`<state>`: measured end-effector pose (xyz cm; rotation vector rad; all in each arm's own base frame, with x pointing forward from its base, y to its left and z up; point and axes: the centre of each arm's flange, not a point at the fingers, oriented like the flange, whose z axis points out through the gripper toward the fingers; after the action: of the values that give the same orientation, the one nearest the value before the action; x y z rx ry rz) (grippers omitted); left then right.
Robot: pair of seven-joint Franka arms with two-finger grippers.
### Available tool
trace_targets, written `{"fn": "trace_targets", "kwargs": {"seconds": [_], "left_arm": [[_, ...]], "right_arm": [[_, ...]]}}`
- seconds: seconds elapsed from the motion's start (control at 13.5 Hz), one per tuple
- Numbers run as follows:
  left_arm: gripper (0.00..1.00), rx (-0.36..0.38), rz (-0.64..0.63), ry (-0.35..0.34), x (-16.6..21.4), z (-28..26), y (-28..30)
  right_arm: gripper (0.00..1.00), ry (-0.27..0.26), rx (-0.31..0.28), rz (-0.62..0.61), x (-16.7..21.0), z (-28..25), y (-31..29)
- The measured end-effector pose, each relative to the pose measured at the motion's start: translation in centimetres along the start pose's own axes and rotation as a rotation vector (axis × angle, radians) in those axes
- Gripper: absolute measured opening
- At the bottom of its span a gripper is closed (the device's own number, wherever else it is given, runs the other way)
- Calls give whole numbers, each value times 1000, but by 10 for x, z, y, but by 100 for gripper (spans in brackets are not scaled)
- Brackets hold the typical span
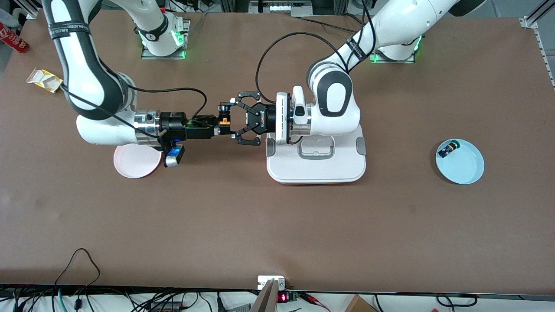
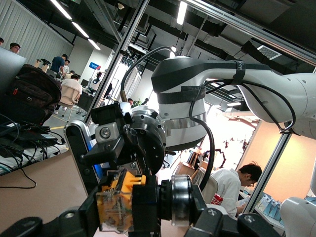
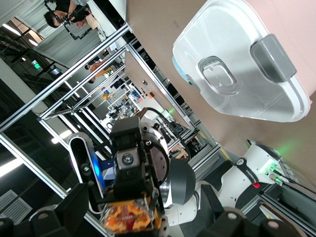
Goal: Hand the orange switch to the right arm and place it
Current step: 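Grasp the switch with the right gripper from the left gripper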
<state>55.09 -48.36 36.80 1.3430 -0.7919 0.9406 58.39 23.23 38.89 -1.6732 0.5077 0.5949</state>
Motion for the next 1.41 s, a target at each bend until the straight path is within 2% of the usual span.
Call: {"fn": "trace_targets", "kwargs": {"seconds": [0.82,0.89,0.96,1.04,1.26,1.41], "left_arm": [[72,0,1,1,1,0,0],[72,0,1,1,1,0,0],[72,0,1,1,1,0,0],[72,0,1,1,1,0,0],[72,3,-1,5,3,-1,-1],[72,4,-12,5,3,-1,-1]], "right_arm": [[100,-49,8,3,-12,-7,-8],[96,-50,8,4,-12,-7,-8],[96,-50,8,4,-12,-7,-8],[88,-50,8,5,-12,-7,-8],[50,-50,5,7,-11,-7,-6],[48,-50,4,2,-11,-7,-6]]}}
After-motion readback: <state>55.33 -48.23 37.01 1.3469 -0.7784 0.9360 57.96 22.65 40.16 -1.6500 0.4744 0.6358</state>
